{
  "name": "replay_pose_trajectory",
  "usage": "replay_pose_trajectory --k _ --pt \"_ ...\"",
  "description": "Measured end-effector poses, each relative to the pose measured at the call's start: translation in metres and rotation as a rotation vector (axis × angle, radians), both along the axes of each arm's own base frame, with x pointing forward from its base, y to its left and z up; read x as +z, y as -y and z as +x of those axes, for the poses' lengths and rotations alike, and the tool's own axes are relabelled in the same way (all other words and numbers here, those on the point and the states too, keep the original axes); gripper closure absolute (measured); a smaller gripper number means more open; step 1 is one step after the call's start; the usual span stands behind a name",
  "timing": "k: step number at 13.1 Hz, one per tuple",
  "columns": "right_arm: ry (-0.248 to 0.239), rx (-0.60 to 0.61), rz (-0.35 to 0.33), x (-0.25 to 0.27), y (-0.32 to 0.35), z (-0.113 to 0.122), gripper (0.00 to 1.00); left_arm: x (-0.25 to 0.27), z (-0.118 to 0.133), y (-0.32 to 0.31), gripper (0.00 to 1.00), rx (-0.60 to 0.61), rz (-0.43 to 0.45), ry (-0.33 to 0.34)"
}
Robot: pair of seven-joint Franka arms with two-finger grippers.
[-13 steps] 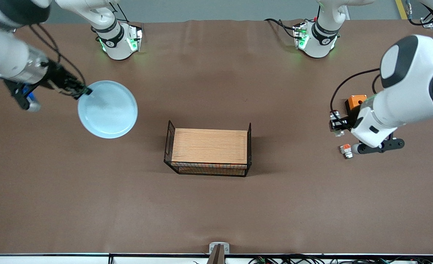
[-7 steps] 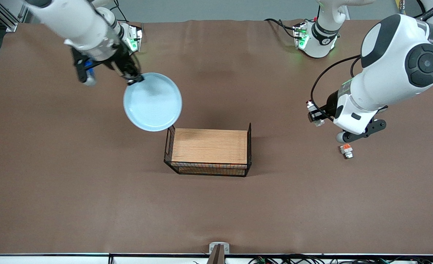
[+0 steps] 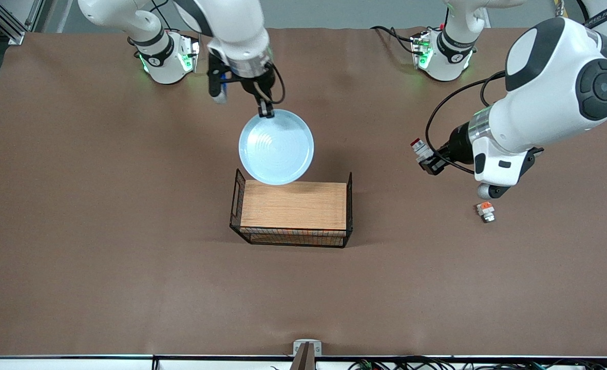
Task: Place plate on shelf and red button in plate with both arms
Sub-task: 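Lower the plate into the basket and open the right gripper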
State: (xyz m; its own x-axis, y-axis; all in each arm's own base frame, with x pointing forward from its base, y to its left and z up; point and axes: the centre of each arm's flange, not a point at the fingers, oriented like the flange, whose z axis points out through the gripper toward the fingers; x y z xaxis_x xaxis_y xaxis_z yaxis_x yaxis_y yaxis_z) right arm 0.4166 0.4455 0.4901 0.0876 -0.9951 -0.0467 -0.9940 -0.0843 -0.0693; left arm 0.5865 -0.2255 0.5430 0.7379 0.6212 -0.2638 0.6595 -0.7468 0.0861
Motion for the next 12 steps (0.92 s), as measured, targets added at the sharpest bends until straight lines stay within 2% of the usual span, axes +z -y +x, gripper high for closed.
replay_pose_trajectory --k 5,9,12 --pt "0.026 -0.093 -0.048 -0.05 -0.038 0.041 0.97 0.003 -0.005 0.031 0.67 0.2 0.007 -0.009" --pt "0.052 -0.104 -0.062 -0.079 -0.047 0.052 0.97 0.006 -0.01 0.063 0.67 0.315 -0.009 0.005" --pt "0.058 -0.106 -0.065 -0.093 -0.048 0.057 0.97 -0.003 -0.005 0.076 0.67 0.396 -0.023 -0.001"
